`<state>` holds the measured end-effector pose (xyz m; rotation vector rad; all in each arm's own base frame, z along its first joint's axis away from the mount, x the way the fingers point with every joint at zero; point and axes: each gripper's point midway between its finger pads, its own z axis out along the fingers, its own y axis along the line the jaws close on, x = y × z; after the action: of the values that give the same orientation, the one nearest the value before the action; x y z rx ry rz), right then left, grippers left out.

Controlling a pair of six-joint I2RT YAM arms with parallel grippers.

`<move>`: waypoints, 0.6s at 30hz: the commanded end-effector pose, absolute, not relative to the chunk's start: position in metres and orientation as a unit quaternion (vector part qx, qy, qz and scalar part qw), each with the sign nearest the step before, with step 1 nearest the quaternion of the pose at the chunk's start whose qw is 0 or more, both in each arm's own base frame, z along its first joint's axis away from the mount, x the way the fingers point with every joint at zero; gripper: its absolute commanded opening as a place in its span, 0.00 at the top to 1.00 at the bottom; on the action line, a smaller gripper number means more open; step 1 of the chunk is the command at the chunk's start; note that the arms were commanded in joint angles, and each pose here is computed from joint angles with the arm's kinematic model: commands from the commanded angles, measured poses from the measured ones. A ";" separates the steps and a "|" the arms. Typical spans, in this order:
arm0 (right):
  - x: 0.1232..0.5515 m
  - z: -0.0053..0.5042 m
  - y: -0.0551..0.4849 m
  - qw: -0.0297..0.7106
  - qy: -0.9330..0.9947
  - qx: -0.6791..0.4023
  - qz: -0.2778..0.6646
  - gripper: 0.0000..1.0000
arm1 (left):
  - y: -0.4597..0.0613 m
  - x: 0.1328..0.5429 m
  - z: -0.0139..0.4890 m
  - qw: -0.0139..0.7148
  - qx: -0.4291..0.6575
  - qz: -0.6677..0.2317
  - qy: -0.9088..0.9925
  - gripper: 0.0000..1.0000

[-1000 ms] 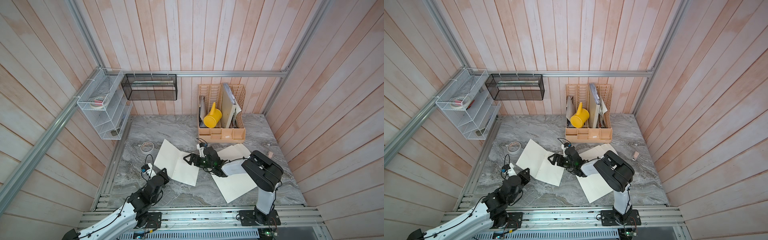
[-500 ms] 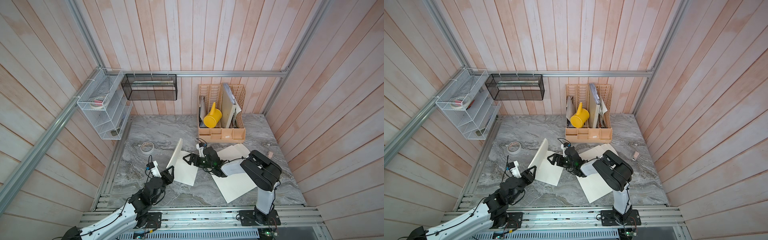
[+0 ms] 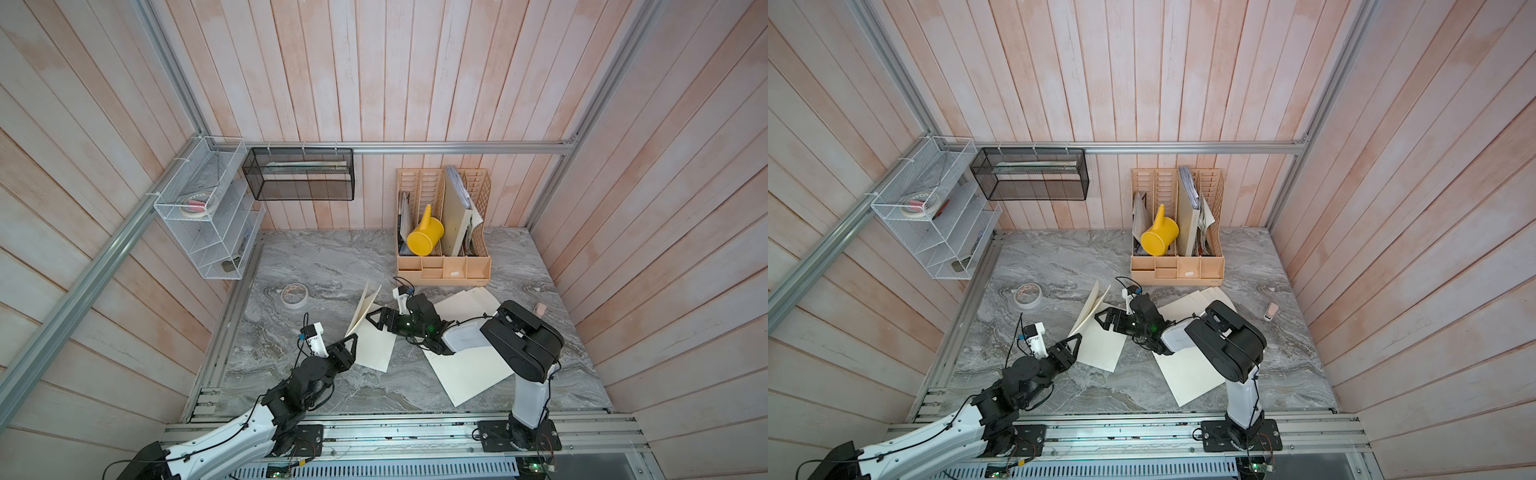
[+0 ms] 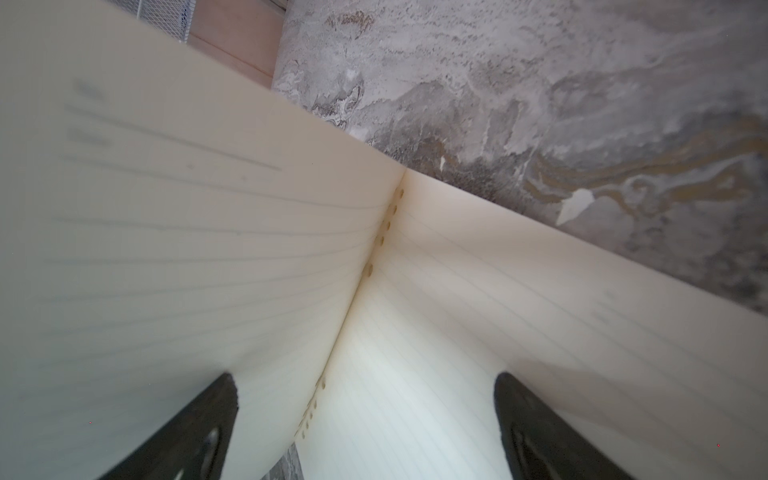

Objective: Close the notebook
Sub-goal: Close the notebook at the center of the board.

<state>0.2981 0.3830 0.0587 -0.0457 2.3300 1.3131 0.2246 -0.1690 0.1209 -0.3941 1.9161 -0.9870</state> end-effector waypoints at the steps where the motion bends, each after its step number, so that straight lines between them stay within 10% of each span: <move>1: 0.281 0.018 0.367 0.183 0.884 -0.002 0.430 0.02 | -0.178 0.223 0.136 0.462 -0.144 -0.425 0.765 0.42; 18: 0.282 0.026 0.362 0.195 0.886 -0.001 0.420 0.02 | -0.173 0.236 0.194 0.474 -0.111 -0.394 0.779 0.39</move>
<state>0.2958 0.3790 0.0589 -0.0365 2.3485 1.2935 0.2304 -0.1780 0.2059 -0.3088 1.8080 -1.0544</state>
